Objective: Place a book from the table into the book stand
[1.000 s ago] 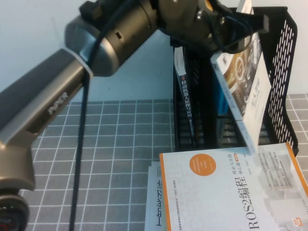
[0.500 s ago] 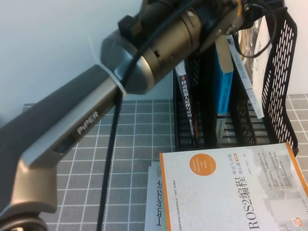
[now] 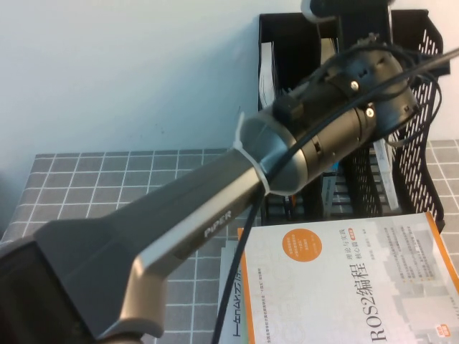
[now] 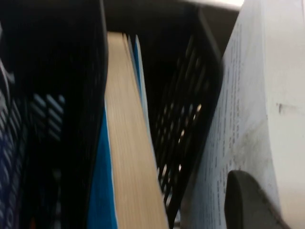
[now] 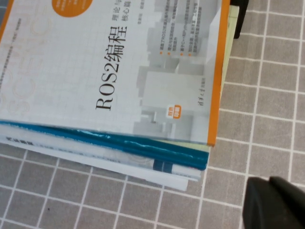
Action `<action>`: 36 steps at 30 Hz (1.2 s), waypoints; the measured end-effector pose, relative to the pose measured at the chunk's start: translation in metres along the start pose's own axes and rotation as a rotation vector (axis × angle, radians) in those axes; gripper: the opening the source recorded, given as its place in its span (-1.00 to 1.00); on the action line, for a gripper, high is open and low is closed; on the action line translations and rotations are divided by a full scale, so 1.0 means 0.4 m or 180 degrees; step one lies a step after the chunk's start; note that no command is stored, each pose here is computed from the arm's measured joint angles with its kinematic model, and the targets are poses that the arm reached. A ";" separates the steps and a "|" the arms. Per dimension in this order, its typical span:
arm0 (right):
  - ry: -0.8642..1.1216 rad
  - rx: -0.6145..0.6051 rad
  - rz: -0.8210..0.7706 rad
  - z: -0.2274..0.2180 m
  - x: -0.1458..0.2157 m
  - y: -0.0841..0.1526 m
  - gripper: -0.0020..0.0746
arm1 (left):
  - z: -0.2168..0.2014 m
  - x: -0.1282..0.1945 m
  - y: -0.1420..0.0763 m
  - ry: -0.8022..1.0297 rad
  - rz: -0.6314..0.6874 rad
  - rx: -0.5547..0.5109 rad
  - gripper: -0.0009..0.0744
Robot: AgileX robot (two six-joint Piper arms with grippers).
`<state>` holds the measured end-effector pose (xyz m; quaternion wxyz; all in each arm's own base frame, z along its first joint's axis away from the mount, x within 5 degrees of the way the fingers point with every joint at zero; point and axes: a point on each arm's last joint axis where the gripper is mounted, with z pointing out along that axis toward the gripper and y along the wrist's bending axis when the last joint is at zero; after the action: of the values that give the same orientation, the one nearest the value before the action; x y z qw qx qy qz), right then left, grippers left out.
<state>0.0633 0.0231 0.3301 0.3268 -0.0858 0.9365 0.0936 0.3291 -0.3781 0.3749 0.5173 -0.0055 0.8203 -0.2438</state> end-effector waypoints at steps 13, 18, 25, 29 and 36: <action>-0.0319 0.0049 -0.0147 -0.060 0.055 -0.003 -0.95 | 0.070 0.074 -0.011 0.0315 0.0172 0.0417 -0.33; -0.0489 0.0062 -0.0454 -0.084 0.079 -0.002 -0.95 | 0.052 0.035 0.009 0.0490 0.0288 0.0486 0.27; -0.0993 0.0102 -0.1084 -0.108 0.075 0.004 -0.95 | -0.113 -0.077 0.054 0.1130 0.1479 0.0379 -0.43; -0.0855 -0.0189 -0.1134 -0.080 0.039 0.024 -0.95 | -0.249 -0.154 0.086 0.1290 0.1989 0.0180 -0.87; 0.0227 -0.0349 -0.1387 0.004 0.012 0.021 -0.95 | -0.442 -0.276 0.157 0.0833 0.2295 -0.0316 -0.97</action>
<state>0.0585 0.0309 0.3267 0.3008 -0.3070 0.9003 0.0684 0.2453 -0.2242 0.5042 0.4598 0.2895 0.8395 -0.0049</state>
